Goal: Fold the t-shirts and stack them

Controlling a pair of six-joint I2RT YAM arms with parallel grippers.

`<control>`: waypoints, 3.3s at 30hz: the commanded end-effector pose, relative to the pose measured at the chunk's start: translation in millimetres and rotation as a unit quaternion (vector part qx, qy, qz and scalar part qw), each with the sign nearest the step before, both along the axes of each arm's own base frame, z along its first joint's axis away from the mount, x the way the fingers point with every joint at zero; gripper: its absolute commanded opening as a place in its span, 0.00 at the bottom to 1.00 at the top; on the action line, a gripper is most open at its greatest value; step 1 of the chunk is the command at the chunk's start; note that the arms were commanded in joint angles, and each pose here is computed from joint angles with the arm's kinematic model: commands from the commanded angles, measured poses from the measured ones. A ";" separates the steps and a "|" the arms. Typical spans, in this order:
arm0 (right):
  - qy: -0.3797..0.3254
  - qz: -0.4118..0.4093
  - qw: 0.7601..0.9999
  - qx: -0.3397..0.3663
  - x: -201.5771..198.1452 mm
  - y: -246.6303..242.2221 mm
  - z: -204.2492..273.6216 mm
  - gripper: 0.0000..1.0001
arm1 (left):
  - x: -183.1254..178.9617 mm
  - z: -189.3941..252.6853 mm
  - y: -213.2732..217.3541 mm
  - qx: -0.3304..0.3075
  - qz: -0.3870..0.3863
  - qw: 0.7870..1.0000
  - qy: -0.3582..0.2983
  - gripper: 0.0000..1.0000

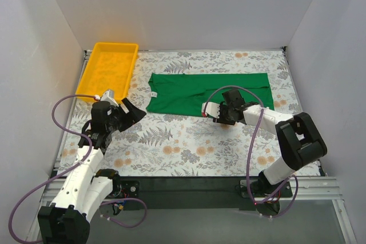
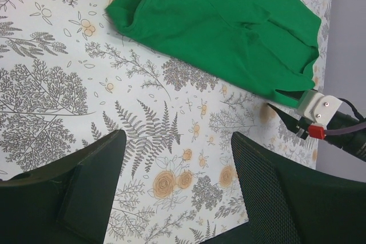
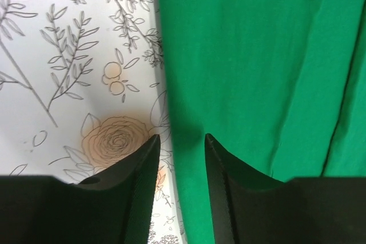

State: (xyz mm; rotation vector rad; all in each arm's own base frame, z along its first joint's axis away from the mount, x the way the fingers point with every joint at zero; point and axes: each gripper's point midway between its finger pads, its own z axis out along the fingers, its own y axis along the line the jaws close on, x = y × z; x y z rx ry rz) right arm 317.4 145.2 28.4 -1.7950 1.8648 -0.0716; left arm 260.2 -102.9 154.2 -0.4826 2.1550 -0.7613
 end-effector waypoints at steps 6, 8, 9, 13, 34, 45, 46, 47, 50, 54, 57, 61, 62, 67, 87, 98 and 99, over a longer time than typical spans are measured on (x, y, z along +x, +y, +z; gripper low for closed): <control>0.009 -0.016 1.000 -0.012 2.8 -2.2 -17.8 0.24 | -4.9 0.9 -4.4 -0.025 -0.001 1.000 0.000 0.73; 0.011 -0.015 1.000 -0.008 0.1 -1.4 -18.0 0.15 | -5.5 -1.5 -5.6 -0.031 -0.001 1.000 0.004 0.73; 0.013 -0.013 1.000 -0.006 -1.9 -1.3 -17.0 0.09 | -6.0 -2.5 -6.4 -0.036 0.001 0.999 0.007 0.73; 0.031 0.003 0.999 0.009 -19.8 0.5 -19.4 0.01 | -7.1 -7.4 -9.1 -0.045 -0.002 0.999 0.016 0.73; 0.080 0.142 0.986 0.042 -127.7 79.3 30.6 0.48 | -12.9 -24.5 -21.4 -0.091 -0.011 0.995 0.046 0.73; 0.187 -0.072 0.934 0.297 44.8 87.5 100.2 0.60 | -14.1 -29.6 -25.3 -0.097 -0.023 0.994 0.055 0.72; 0.216 -0.104 0.918 0.317 52.5 90.5 100.1 0.59 | -14.9 -29.6 -26.1 -0.098 -0.025 0.993 0.055 0.72; 0.231 -0.122 0.907 0.331 73.8 96.4 97.6 0.59 | -16.6 -30.5 -27.0 -0.099 -0.029 0.993 0.055 0.72; 0.289 -0.163 0.871 0.361 98.8 101.9 82.9 0.59 | -20.2 -32.6 -26.5 -0.097 -0.031 0.993 0.051 0.73; 0.289 -0.176 0.858 0.386 138.3 108.7 87.4 0.59 | -21.7 -34.9 -27.1 -0.099 -0.032 0.993 0.053 0.74; 0.313 -0.197 0.843 0.391 150.3 109.9 69.7 0.60 | -21.1 -37.7 -27.0 -0.097 -0.033 0.993 0.058 0.75; 0.324 -0.208 0.834 0.396 163.9 115.3 58.4 0.59 | -21.2 -41.0 -28.3 -0.099 -0.036 0.992 0.062 0.75; 0.328 -0.215 0.832 0.392 166.0 115.3 49.3 0.59 | -21.0 -40.0 -28.8 -0.100 -0.038 0.992 0.060 0.75; 0.313 -0.228 0.837 0.387 180.3 114.0 40.3 0.59 | -22.2 -38.6 -30.6 -0.103 -0.045 0.992 0.059 0.75; 0.383 -0.227 0.814 0.373 144.1 115.5 4.9 0.23 | -22.1 -40.3 -34.6 -0.111 -0.055 0.990 0.062 0.75; 0.308 -0.292 0.816 0.393 200.2 80.2 27.6 0.01 | -20.8 -42.9 -36.0 -0.114 -0.058 0.989 0.068 0.75; 0.292 -0.312 0.811 0.400 212.2 63.1 29.0 0.01 | -19.2 -41.9 -36.0 -0.113 -0.058 0.990 0.065 0.75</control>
